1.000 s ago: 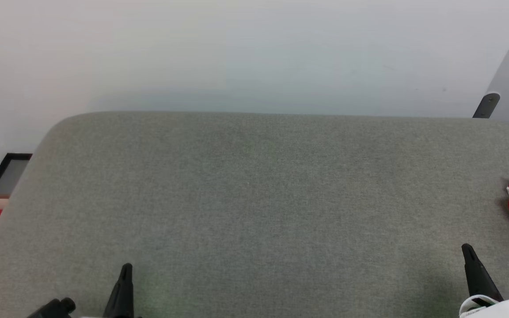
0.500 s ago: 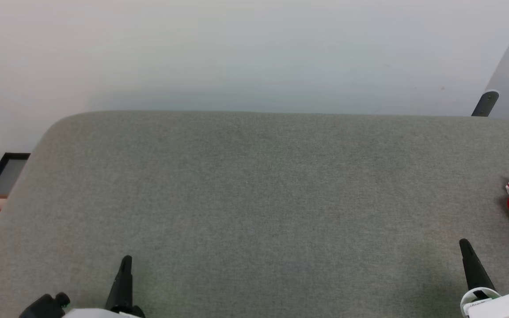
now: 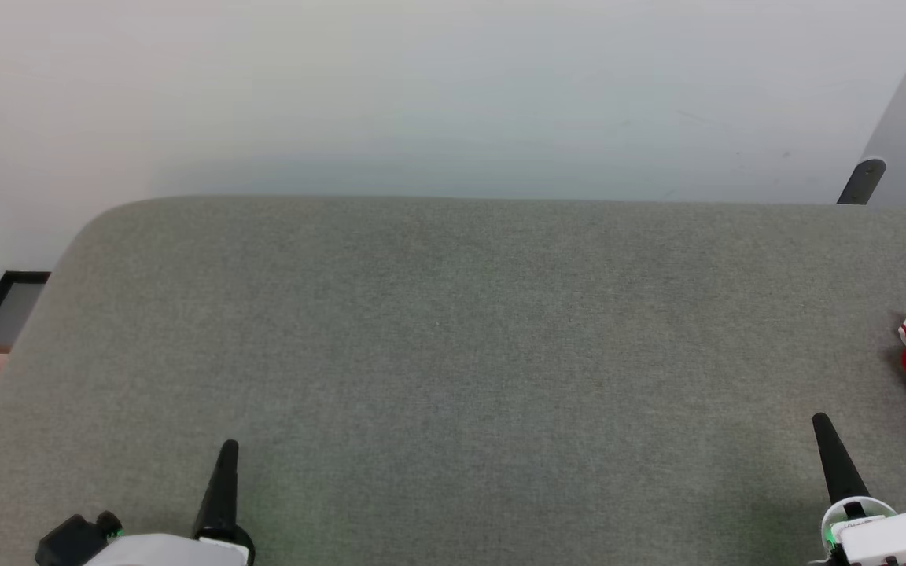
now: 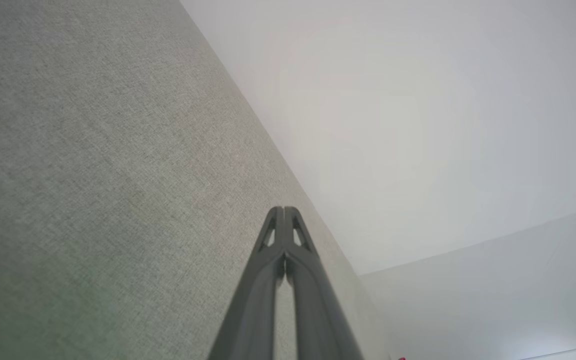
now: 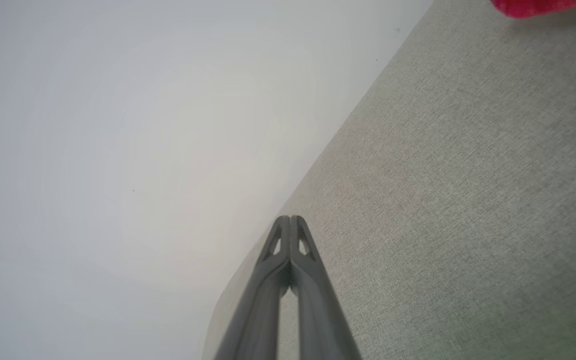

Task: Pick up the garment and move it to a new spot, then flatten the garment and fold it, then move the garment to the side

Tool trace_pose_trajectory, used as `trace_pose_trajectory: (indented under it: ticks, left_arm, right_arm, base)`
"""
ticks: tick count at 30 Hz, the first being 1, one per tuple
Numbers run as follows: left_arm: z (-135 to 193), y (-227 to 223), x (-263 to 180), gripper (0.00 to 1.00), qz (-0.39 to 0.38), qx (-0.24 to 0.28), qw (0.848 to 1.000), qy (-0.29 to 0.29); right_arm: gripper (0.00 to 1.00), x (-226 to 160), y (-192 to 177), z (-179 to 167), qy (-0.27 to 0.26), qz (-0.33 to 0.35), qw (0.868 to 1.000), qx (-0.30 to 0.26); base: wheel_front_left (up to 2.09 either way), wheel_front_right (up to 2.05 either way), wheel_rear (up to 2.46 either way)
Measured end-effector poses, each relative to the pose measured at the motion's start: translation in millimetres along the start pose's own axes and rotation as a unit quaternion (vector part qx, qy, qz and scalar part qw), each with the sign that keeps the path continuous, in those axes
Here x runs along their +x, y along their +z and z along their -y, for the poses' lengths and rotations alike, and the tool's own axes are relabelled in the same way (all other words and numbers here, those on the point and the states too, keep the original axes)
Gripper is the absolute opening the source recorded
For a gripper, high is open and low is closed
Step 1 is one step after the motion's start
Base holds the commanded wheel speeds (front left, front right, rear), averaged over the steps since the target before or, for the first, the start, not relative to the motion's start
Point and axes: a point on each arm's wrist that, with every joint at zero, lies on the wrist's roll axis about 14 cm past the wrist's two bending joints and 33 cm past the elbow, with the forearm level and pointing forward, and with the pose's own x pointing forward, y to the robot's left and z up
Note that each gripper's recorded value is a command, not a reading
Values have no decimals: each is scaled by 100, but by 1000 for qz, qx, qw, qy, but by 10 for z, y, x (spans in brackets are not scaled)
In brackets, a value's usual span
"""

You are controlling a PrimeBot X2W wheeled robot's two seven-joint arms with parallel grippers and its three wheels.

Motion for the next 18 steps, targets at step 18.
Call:
trace_pose_trajectory:
  ticks: [18]
  left_arm:
    - [84,-1,96,0,-6,-87,996,-9]
  right_arm:
    - [0,47,-13,0,0,0,997,83]
  base:
    - [0,0,0]
